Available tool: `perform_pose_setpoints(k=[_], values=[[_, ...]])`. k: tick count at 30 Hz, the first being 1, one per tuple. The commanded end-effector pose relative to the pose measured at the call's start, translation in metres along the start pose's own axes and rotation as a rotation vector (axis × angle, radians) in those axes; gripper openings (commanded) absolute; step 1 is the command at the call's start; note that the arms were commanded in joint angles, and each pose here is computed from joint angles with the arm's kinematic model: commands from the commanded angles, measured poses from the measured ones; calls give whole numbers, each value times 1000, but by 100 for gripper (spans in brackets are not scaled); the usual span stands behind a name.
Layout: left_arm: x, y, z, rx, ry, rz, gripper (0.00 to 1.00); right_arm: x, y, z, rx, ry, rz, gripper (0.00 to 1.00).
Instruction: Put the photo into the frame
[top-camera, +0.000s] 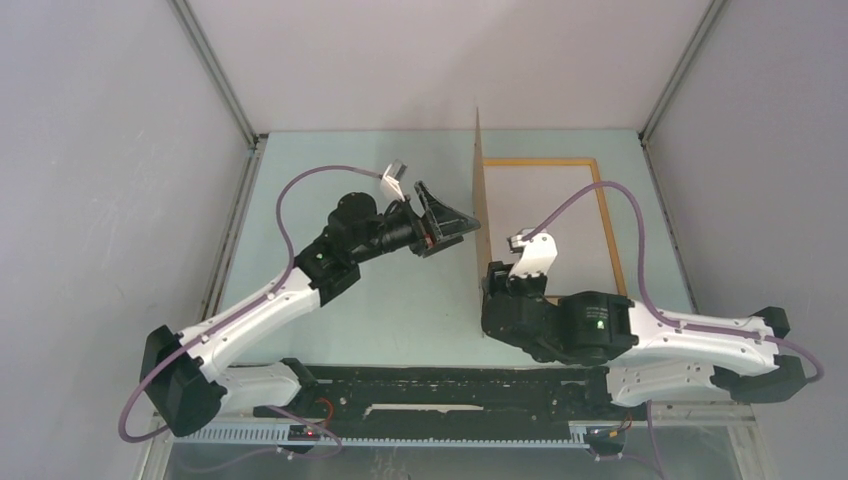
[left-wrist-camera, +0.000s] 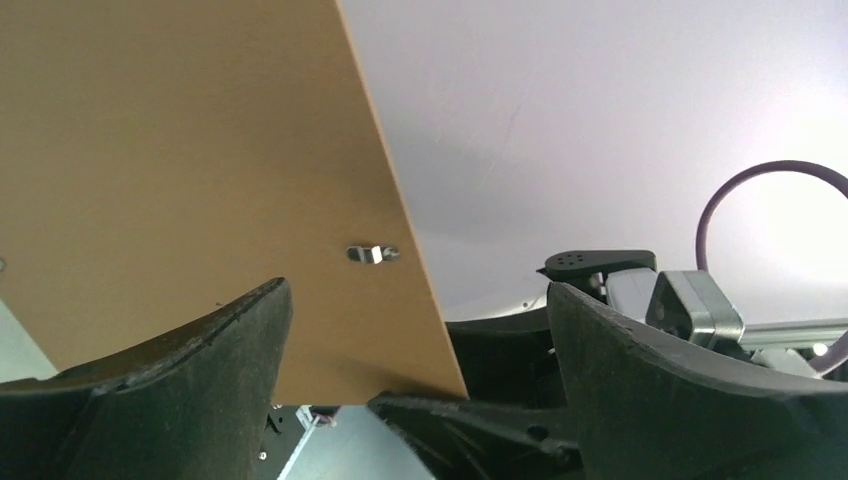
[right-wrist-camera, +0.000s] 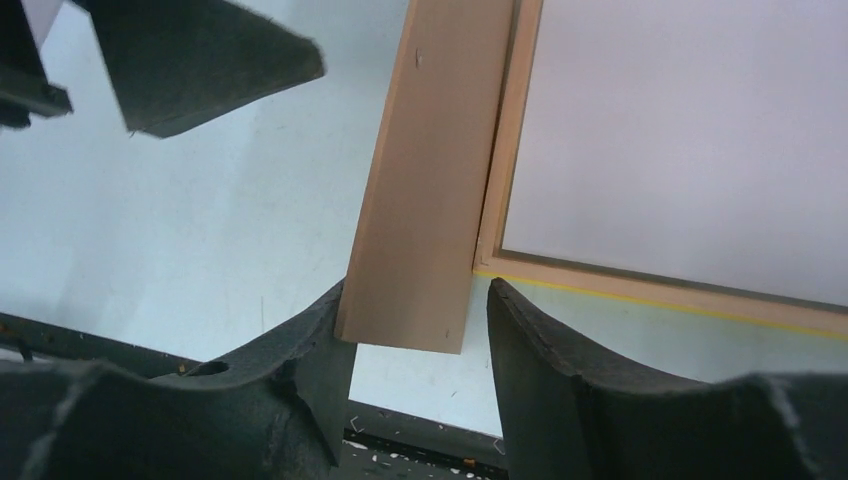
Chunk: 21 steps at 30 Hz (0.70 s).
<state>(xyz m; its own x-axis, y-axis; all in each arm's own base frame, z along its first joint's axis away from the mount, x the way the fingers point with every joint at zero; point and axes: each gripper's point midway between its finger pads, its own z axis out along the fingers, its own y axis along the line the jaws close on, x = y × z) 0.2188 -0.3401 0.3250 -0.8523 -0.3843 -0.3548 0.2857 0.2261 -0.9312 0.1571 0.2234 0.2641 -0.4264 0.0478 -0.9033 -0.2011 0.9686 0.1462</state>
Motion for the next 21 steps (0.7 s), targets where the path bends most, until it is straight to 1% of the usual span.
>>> perform_pose_setpoints(k=[1,4,9,15,18,21], values=[[-21,-33,-17,32,-88,115,100,-24,-20,-4,31,-66,124,57],[-26,-25,-27,-7,-117,151,100,-26,-19,-1,-15,-40,157,58],[-29,9,-45,-115,-159,176,100,-24,-16,8,-102,56,205,63],[-18,62,-49,-195,-138,142,100,-30,-16,7,-179,127,257,70],[-11,79,-43,-199,-125,126,100,-34,-20,7,-179,155,261,74],[0,100,-33,-208,-83,95,100,-39,-26,11,-157,172,269,76]])
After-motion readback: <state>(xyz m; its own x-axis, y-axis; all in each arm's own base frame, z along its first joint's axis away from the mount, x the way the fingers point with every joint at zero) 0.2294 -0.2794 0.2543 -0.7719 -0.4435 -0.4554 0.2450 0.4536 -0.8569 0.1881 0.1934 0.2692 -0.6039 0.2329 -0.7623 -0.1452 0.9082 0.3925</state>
